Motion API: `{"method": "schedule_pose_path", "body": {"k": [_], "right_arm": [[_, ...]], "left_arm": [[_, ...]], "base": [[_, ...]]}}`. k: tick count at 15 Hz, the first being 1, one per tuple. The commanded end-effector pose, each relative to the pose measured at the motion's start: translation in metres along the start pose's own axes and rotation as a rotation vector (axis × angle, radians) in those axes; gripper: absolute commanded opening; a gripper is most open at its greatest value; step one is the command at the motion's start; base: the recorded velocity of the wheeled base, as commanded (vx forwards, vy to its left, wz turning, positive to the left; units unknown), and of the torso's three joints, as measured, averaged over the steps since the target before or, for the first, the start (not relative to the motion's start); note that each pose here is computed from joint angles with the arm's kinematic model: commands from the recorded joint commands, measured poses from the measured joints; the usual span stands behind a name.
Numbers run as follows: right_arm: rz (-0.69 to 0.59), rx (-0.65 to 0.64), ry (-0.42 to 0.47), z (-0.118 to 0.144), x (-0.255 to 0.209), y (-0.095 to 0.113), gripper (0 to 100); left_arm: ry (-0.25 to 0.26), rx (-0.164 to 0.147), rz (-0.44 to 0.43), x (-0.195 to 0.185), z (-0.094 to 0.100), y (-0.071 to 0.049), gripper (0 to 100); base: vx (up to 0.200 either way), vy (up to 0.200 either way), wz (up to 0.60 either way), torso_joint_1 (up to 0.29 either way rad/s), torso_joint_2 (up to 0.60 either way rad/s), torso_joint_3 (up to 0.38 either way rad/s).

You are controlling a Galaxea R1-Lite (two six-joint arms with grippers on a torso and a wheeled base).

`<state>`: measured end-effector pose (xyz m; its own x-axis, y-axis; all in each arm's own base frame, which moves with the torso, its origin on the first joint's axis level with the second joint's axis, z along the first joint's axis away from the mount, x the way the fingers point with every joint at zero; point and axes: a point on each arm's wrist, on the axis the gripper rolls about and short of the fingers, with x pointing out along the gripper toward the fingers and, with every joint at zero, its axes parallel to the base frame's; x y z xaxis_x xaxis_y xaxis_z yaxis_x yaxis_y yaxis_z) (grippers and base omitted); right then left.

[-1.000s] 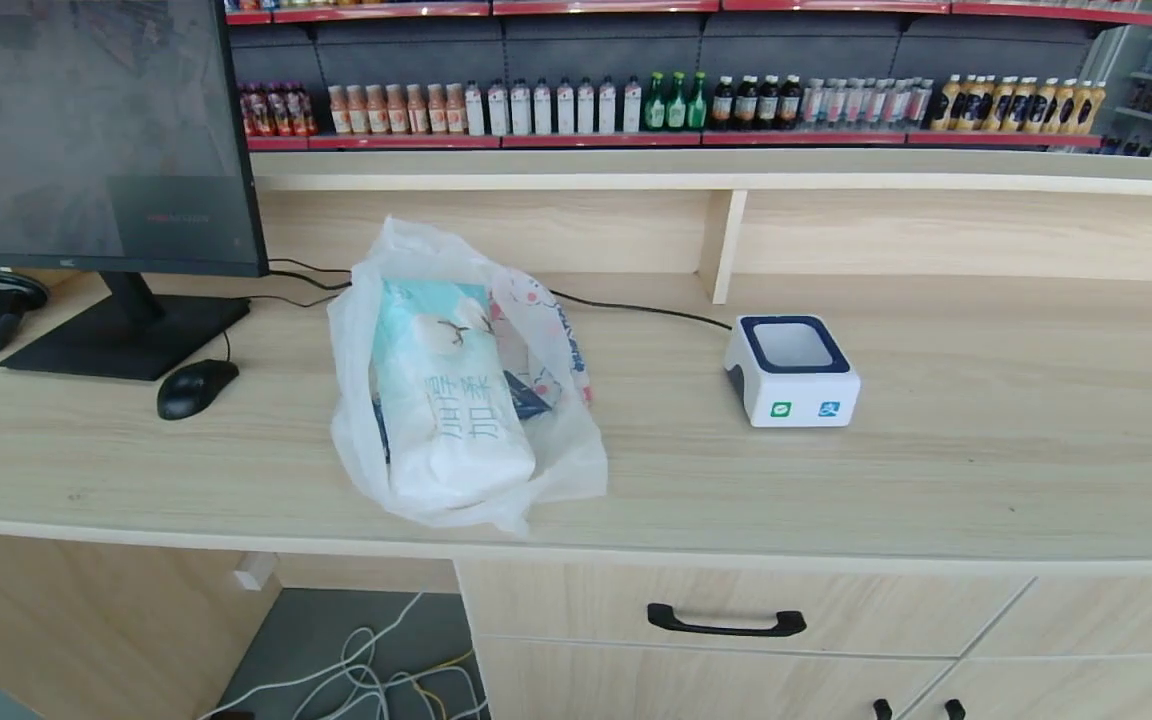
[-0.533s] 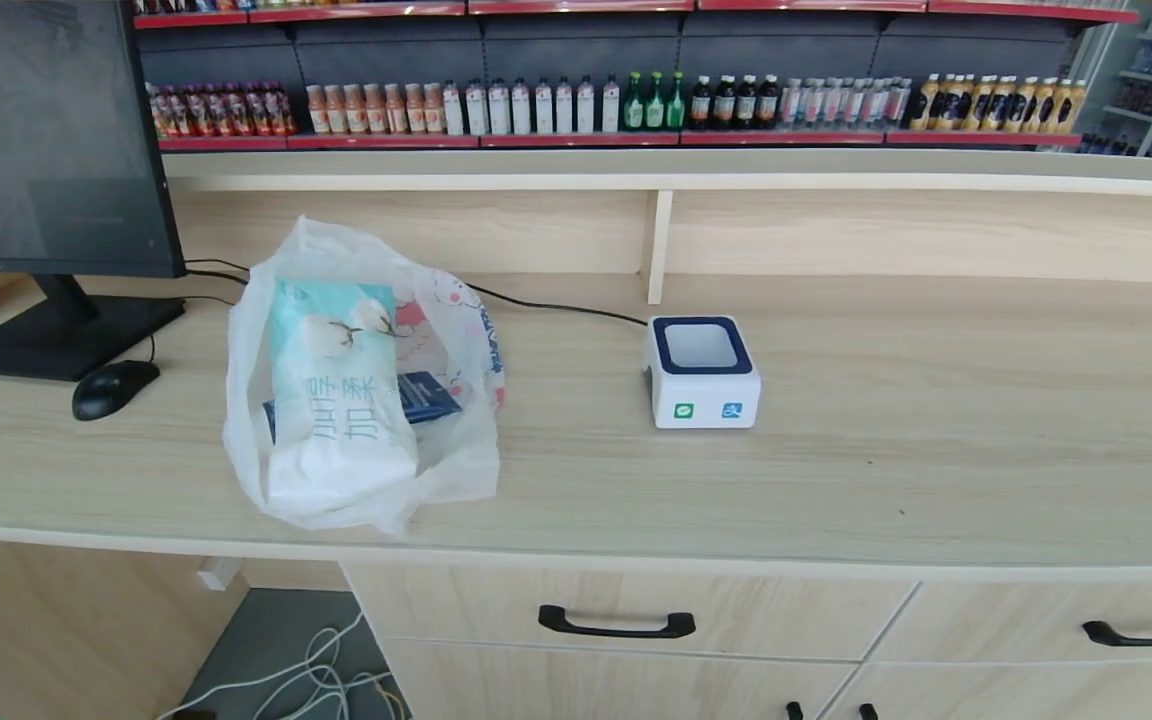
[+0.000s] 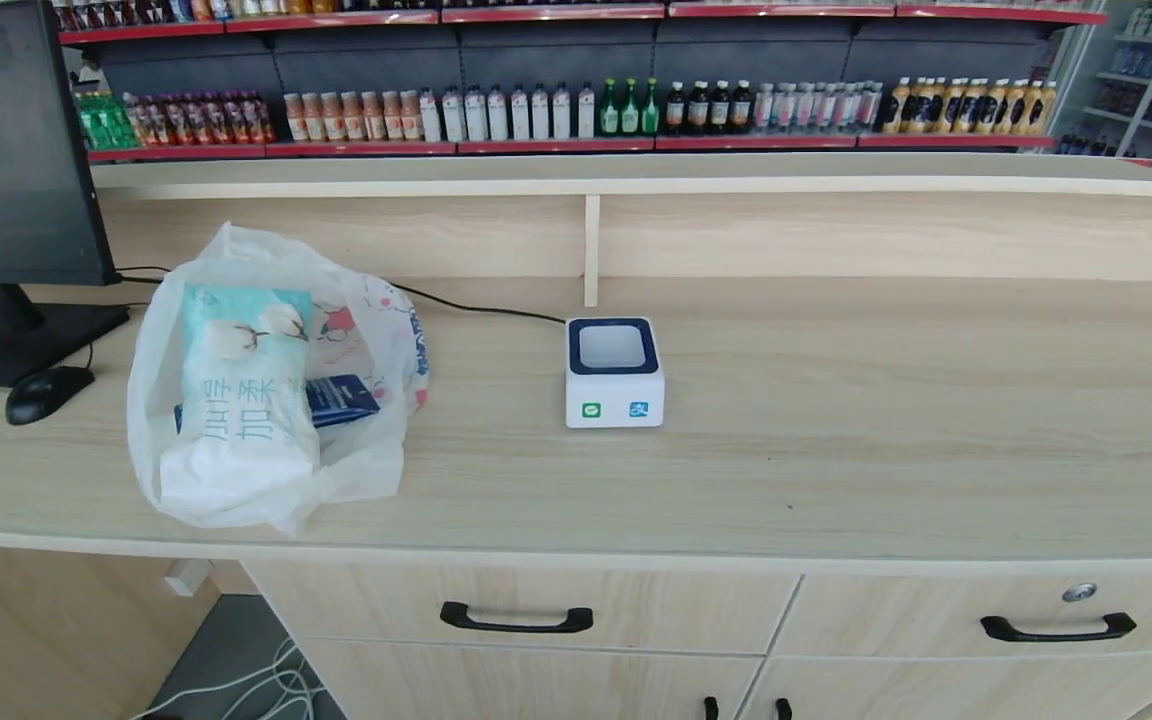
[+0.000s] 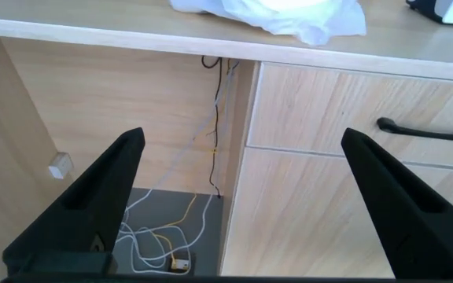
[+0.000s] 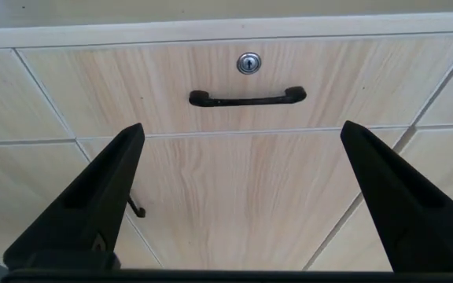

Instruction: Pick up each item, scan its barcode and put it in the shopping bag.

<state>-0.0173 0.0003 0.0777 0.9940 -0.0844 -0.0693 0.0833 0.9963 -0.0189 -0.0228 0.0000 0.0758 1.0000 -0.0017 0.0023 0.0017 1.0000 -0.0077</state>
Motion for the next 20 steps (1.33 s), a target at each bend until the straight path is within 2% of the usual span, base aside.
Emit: {"method": "schedule_pose_path", "body": {"k": [1, 16, 20], "right_arm": [[0.0, -0.001, 0.003, 0.0002, 0.0004, 0.0, 100], [0.0, 0.025, 0.003, 0.0002, 0.0004, 0.0, 100], [-0.001, 0.029, 0.003, 0.0002, 0.0004, 0.0, 100]], "left_arm": [[0.002, -0.002, 0.0, 0.0, -0.0004, 0.0, 100], [-0.001, -0.003, 0.0, 0.0, -0.0001, 0.0, 100], [0.001, 0.003, 0.0, 0.0, -0.0002, 0.0, 100]], "base": [[-0.2, 0.0, 0.0, -0.032, 0.0, 0.002], [-0.2, 0.0, 0.0, 0.004, 0.01, 0.0], [0.0, 0.0, 0.0, 0.0, 0.0, 0.0]]}}
